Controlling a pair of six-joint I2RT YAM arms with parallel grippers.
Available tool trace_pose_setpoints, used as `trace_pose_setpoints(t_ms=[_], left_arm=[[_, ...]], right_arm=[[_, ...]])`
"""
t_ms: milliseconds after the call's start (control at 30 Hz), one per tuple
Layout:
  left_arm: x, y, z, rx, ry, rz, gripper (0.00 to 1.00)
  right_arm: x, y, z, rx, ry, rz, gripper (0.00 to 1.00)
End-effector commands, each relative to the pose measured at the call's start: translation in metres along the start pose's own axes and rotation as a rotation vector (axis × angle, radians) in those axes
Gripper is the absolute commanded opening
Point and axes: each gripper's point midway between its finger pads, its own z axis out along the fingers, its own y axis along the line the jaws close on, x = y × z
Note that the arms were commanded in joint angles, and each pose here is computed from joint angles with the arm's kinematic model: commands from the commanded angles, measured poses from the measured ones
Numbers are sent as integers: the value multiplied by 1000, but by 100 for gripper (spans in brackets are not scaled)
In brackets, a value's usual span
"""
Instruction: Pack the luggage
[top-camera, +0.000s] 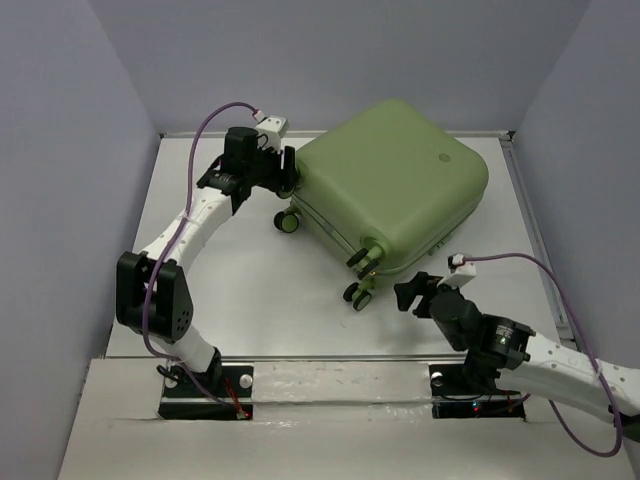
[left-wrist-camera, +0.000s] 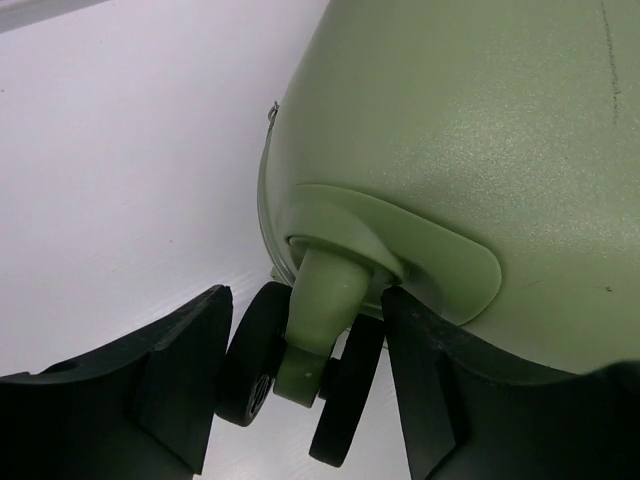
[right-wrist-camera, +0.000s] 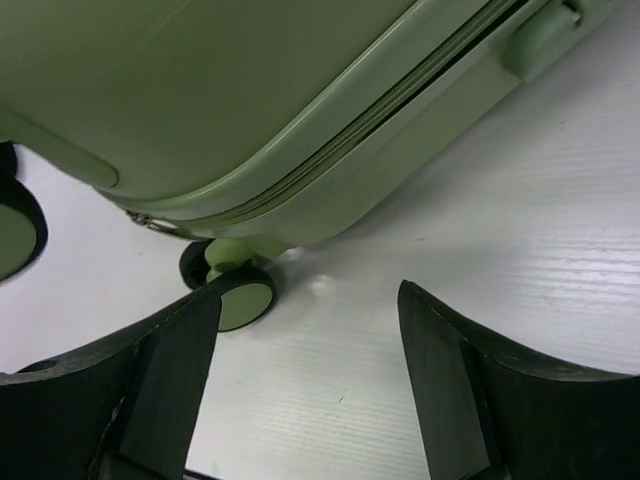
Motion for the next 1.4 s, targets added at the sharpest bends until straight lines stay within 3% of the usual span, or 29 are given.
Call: trace_pose_setpoints(t_ms=[0,33,67,133,267,400,433,667,733,867,1000,1100,1300,1367], left_arm=[[-14,-7,-7,39,-19,42,62],[-15,-8,-7,45,-21,43,60],[-14,-9,-6,54,-17,44,58],[-15,-12,-1,76,-13,37,45],[-12,-15,10,103,-7,25,43],[-4,-22,18,148,5,8,22],[-2,-23,19,155,12,5,6],[27,-39,10,134,86,-55,6],[42,-51,0,118,109,-63,6],[57,-73,-29,121,109,-82,6],[82,-87,-53,170,122,-142,6],[89,-97,-73,224,99,-176,6],[79,-127,-114,381,-4,-291,6],[76,-132,-123,408,-31,-312,6]], right_arm=[[-49,-10,1,89,-132,9,68],[-54,-13,2,108,-138,4,63],[-60,-15,5,126,-145,-2,52],[-72,-25,16,185,-141,-30,38],[-85,-38,39,208,-121,-24,18],[-104,-56,52,219,-128,10,15],[-112,-64,56,219,-129,34,15],[-144,-47,108,74,-94,61,13],[-145,-24,130,-36,-25,45,13],[-163,24,154,-275,-6,23,10],[-168,76,166,-472,68,-34,10],[-184,86,175,-496,64,-44,13],[-195,85,180,-447,93,-95,59],[-196,76,166,-399,73,-122,63]])
